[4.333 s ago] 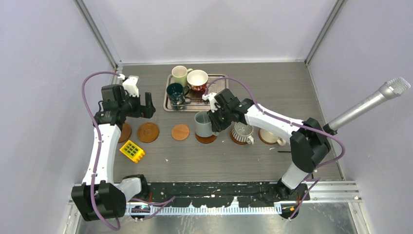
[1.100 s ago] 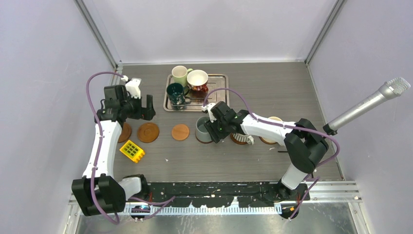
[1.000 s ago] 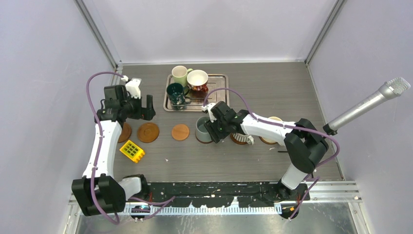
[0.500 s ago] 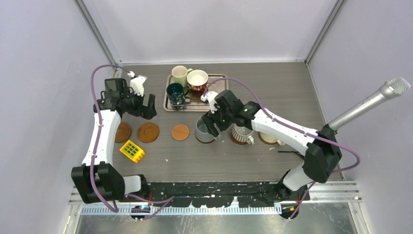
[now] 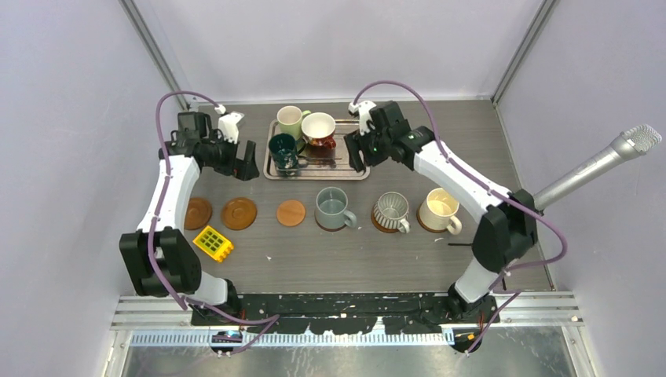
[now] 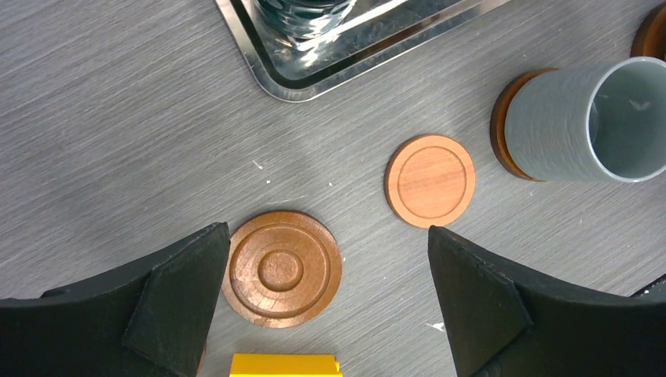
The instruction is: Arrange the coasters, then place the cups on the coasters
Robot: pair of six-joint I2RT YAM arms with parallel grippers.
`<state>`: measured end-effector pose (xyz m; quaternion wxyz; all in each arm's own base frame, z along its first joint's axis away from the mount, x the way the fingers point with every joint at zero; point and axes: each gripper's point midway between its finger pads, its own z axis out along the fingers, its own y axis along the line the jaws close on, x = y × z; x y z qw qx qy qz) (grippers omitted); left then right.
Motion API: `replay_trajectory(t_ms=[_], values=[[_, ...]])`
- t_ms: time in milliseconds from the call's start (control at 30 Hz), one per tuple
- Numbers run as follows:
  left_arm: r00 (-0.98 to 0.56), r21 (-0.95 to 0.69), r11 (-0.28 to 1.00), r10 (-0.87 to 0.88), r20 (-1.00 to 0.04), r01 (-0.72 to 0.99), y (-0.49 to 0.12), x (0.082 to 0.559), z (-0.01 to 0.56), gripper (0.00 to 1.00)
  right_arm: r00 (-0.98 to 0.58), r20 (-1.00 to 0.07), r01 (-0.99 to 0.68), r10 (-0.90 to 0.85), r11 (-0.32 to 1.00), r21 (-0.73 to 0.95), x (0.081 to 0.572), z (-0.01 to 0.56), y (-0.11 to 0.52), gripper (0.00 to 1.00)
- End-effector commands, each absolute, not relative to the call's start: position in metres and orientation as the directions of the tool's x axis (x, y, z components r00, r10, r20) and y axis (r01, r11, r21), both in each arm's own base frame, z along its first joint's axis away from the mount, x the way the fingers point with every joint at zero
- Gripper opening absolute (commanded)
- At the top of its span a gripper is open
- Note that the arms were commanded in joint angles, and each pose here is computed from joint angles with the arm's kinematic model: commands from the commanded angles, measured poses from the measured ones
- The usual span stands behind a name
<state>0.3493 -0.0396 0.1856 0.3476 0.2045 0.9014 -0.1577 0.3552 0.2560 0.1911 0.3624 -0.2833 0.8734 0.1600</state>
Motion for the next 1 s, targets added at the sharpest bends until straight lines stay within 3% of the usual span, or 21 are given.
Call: replay_trajectory(t_ms=[0,533,967], values=[[-0.629,-0.153,0.861,0.221,-0.745,0.485,-0.047,0.367,0.203,1.00,-0.525,-0.783,-0.551,-0.333,0.834,0.015,0.410,0.206,0.263,0.71],[-0.573,-0.088,0.875,0.233,-0.786,0.477,-0.044,0.342,0.202,1.00,-0.608,-0.695,-0.538,-0.384,0.843,0.004,0.505,0.120,0.318,0.68],[-0.560,-0.083,0.872,0.233,-0.795,0.482,-0.045,0.345,0.202,1.00,-0.572,-0.718,-0.558,-0.397,0.830,-0.014,0.535,0.097,0.342,0.50]])
